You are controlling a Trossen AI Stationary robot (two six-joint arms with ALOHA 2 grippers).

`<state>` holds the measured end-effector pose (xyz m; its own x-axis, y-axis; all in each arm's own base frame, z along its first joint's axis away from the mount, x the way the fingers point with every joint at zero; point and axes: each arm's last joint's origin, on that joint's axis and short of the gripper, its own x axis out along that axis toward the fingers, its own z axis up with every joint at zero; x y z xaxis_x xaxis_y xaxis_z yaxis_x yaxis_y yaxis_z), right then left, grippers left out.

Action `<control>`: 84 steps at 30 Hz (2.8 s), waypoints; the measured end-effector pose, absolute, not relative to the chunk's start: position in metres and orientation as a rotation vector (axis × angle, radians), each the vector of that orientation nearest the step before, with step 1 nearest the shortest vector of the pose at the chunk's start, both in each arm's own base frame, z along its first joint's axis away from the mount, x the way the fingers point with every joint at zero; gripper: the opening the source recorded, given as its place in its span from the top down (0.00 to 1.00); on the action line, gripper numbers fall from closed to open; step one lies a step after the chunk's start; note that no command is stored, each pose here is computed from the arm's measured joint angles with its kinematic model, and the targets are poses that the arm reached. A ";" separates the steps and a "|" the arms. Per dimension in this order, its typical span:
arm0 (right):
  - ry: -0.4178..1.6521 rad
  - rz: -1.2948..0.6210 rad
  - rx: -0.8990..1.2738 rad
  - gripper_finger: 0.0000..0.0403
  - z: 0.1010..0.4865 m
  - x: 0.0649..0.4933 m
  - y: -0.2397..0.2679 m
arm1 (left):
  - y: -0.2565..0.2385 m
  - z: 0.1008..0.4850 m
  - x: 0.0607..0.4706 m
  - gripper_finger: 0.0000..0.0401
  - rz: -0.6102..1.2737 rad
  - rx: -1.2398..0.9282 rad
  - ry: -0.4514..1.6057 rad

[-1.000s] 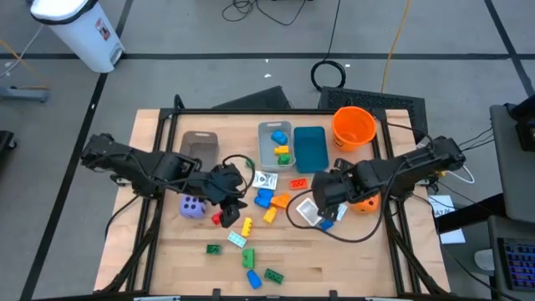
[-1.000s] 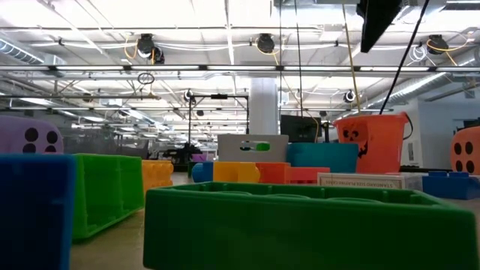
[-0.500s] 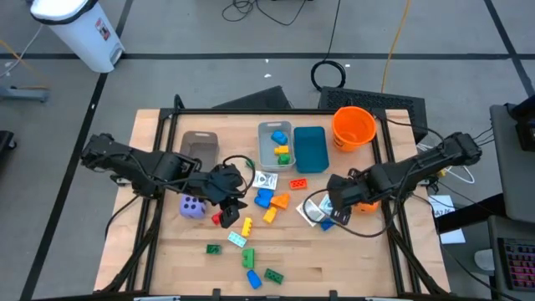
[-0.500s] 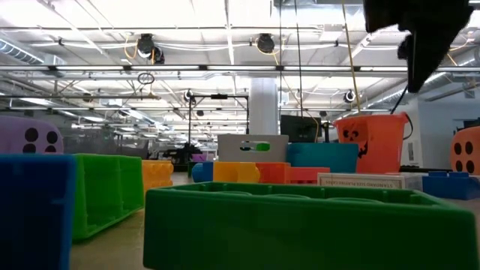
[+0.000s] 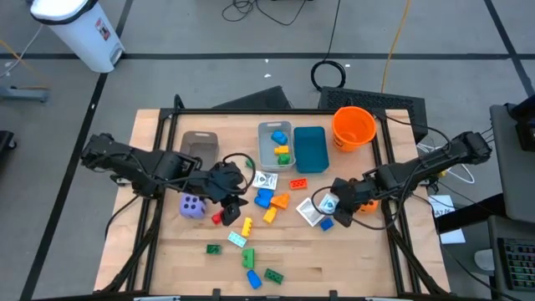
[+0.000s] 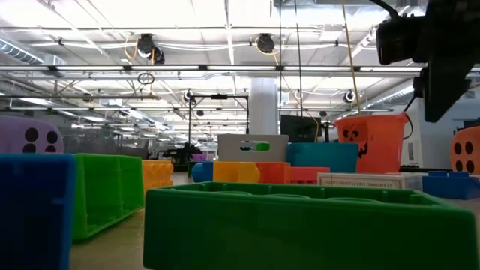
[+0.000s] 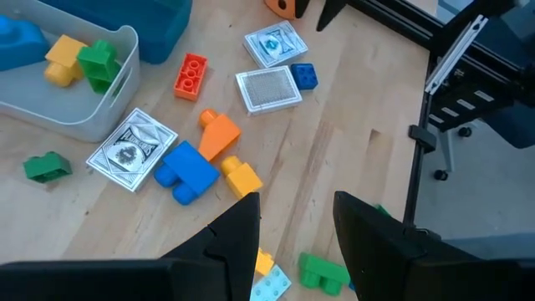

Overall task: Pick & Place Toys
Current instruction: Put the blue deck of cards into the black bin

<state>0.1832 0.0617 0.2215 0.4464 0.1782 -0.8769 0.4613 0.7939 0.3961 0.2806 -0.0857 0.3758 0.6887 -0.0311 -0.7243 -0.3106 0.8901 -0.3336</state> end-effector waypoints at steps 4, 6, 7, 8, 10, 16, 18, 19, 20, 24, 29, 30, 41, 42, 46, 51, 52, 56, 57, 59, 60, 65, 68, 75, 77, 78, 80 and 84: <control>1.062 -0.219 0.631 0.72 0.223 0.186 0.061 | -0.086 0.376 0.281 0.60 0.163 -0.458 0.802; 1.025 -0.176 0.634 0.79 0.225 0.190 0.062 | -0.086 0.376 0.281 0.60 0.162 -0.459 0.803; 1.014 -0.143 0.643 0.83 0.227 0.191 0.063 | -0.086 0.376 0.281 0.60 0.162 -0.459 0.803; 1.011 -0.120 0.651 0.86 0.228 0.192 0.064 | -0.086 0.376 0.281 0.60 0.162 -0.458 0.803; 1.017 -0.106 0.655 0.90 0.234 0.193 0.065 | -0.085 0.376 0.281 0.60 0.159 -0.448 0.803; 1.039 -0.216 0.510 0.99 0.278 0.186 0.061 | -0.084 0.376 0.281 0.60 0.150 -0.424 0.804; 1.031 -0.277 0.449 0.99 0.298 0.183 0.059 | -0.083 0.376 0.281 0.60 0.150 -0.424 0.804; 1.037 -0.306 0.419 0.99 0.306 0.181 0.058 | -0.082 0.376 0.282 0.60 0.153 -0.424 0.804; 1.050 -0.324 0.399 1.00 0.314 0.180 0.058 | -0.081 0.376 0.282 0.60 0.156 -0.425 0.804; 1.110 -0.310 0.378 1.00 0.327 0.184 0.063 | -0.079 0.376 0.283 0.60 0.148 -0.422 0.809; 1.133 -0.197 0.366 0.99 0.319 0.189 0.068 | -0.077 0.376 0.283 0.60 0.139 -0.416 0.814; 1.141 -0.208 0.363 0.99 0.317 0.189 0.067 | -0.076 0.376 0.283 0.60 0.141 -0.417 0.813; 1.191 -0.303 0.423 0.73 0.302 0.185 0.049 | -0.075 0.375 0.283 0.60 0.146 -0.416 0.821; 1.191 -0.309 0.426 0.69 0.301 0.185 0.048 | -0.076 0.375 0.283 0.60 0.146 -0.415 0.821; 1.199 -0.335 0.433 0.51 0.297 0.186 0.043 | -0.075 0.375 0.283 0.60 0.147 -0.417 0.820; 1.229 -0.367 0.438 0.33 0.287 0.184 0.039 | -0.075 0.375 0.283 0.60 0.149 -0.421 0.820; 1.241 -0.365 0.441 0.30 0.284 0.184 0.039 | -0.075 0.375 0.283 0.60 0.149 -0.421 0.820; 1.270 -0.361 0.444 0.21 0.277 0.182 0.039 | -0.076 0.375 0.283 0.60 0.146 -0.422 0.821; 1.275 -0.366 0.445 0.20 0.276 0.182 0.039 | -0.076 0.375 0.283 0.60 0.145 -0.422 0.822; 1.284 -0.380 0.452 0.18 0.272 0.181 0.039 | -0.076 0.375 0.283 0.60 0.145 -0.423 0.822; 1.284 -0.386 0.458 0.17 0.270 0.181 0.039 | -0.076 0.375 0.283 0.60 0.145 -0.423 0.822; 1.279 -0.328 0.514 0.15 0.260 0.185 0.042 | -0.076 0.375 0.283 0.60 0.145 -0.423 0.822; 1.270 -0.302 0.557 0.16 0.252 0.190 0.044 | -0.076 0.375 0.283 0.60 0.144 -0.423 0.822; 1.295 -0.309 0.554 0.17 0.241 0.196 0.045 | -0.076 0.375 0.283 0.60 0.143 -0.423 0.822; 1.273 -0.293 0.553 0.17 0.242 0.198 0.046 | -0.076 0.375 0.283 0.60 0.143 -0.423 0.822; 1.263 -0.288 0.557 0.17 0.242 0.199 0.046 | -0.076 0.375 0.283 0.60 0.143 -0.423 0.822; 1.249 -0.280 0.559 0.17 0.243 0.199 0.046 | -0.076 0.375 0.283 0.60 0.143 -0.423 0.822; 1.242 -0.269 0.556 0.17 0.244 0.200 0.046 | -0.076 0.375 0.283 0.60 0.143 -0.424 0.821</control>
